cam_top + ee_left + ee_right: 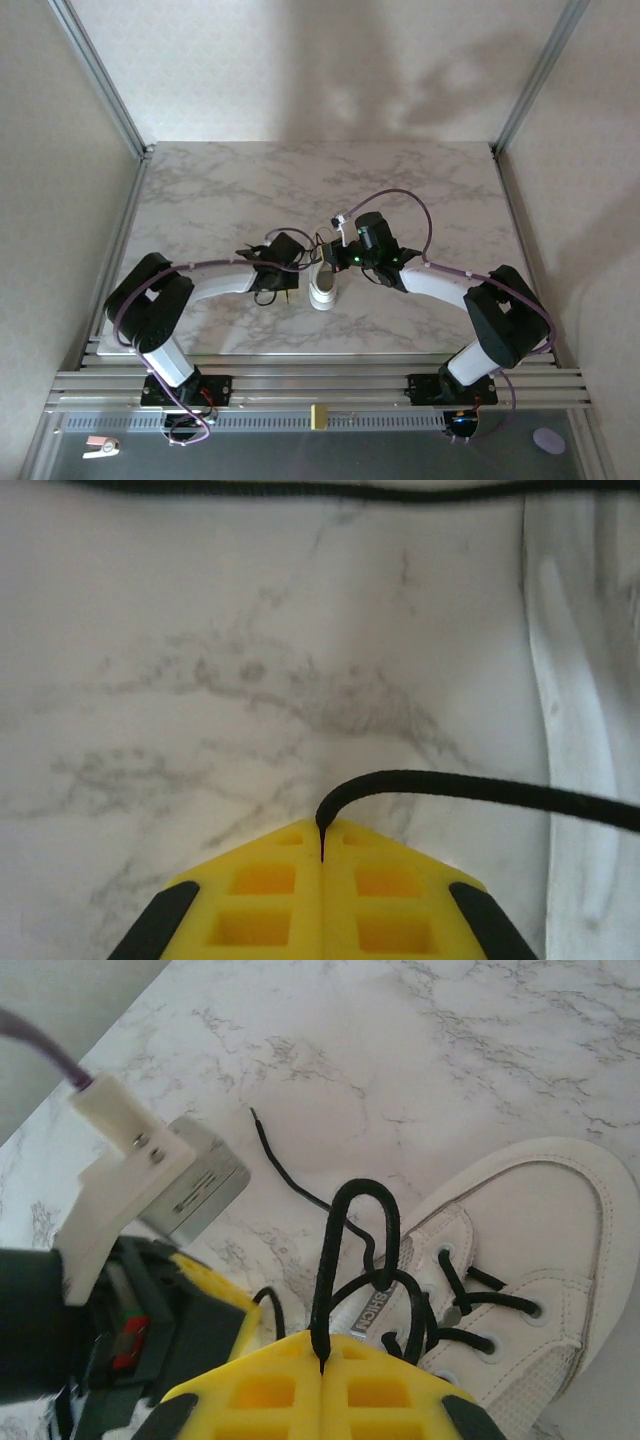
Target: Tie the shoes
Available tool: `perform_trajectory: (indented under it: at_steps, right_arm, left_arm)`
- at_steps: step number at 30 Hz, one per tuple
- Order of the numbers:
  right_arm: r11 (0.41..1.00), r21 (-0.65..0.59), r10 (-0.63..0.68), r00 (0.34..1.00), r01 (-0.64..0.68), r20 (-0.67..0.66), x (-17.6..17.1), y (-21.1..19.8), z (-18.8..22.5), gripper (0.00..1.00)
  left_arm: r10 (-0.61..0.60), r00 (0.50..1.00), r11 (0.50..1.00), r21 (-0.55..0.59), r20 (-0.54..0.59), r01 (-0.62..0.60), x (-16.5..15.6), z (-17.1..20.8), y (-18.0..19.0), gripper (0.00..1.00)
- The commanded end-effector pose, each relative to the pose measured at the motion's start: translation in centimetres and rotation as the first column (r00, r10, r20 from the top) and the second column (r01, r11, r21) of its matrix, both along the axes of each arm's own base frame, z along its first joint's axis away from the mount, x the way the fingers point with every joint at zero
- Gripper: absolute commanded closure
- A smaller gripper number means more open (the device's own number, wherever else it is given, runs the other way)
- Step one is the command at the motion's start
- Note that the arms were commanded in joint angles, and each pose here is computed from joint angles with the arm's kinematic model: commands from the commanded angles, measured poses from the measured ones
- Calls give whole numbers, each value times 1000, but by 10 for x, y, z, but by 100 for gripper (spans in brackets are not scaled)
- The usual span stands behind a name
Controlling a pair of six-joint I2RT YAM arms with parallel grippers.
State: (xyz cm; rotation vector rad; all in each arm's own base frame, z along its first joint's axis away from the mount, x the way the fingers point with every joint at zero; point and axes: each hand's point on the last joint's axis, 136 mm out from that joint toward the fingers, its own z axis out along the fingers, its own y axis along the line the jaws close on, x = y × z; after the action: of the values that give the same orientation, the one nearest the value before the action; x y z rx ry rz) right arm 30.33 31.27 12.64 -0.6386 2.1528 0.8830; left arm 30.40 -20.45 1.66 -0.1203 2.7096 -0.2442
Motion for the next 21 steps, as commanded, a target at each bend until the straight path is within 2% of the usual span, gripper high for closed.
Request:
perform_trajectory:
  at_steps: [1, 10, 18, 21]
  right_arm:
    - [998, 46, 32, 999, -34, 40, -2, 4, 21, 100]
    - [998, 49, 46, 998, -48, 38, -3, 5, 21, 100]
    - [998, 35, 55, 998, -56, 33, -5, 5, 19, 100]
    - [997, 29, 74, 997, -75, 25, -7, 6, 16, 100]
  left_arm:
    - [77, 994, 997, -8, 80, -77, 42, 8, 7, 100]
    - [104, 990, 994, -24, 92, -103, 77, 12, 9, 100]
    - [138, 988, 990, -14, 69, -137, 79, 1, 20, 100]
    - [145, 987, 988, -57, 62, -141, 79, -1, 18, 100]
